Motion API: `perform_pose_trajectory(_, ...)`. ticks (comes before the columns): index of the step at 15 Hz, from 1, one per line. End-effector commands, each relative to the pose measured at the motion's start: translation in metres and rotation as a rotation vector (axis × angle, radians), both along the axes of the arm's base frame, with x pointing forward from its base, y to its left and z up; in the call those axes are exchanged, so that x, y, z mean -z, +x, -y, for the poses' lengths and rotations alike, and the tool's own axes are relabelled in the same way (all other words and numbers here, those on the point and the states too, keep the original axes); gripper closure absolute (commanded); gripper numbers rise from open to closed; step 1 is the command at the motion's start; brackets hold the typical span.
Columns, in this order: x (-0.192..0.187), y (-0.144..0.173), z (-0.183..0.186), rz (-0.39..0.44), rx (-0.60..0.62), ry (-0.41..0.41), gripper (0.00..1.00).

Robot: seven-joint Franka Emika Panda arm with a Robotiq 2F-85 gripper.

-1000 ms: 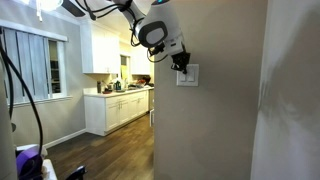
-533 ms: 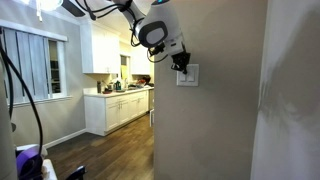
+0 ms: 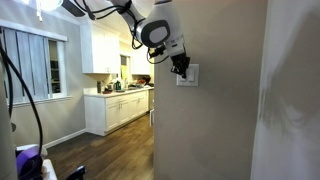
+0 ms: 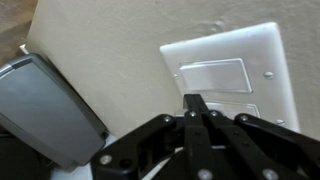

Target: Flip the left light switch

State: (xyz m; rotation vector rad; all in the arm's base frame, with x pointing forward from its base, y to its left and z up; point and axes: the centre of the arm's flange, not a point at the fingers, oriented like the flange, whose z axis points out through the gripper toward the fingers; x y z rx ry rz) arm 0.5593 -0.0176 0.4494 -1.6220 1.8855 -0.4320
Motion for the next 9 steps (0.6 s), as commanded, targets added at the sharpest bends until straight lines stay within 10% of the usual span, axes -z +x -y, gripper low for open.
perform_pose_trajectory(1, -0.01, -0.023, -0.003, -0.084, 0.0, -0.016, 1.0)
perform_pose_trajectory(9, -0.013, -0.039, -0.001, -0.149, -0.002, -0.045, 1.0)
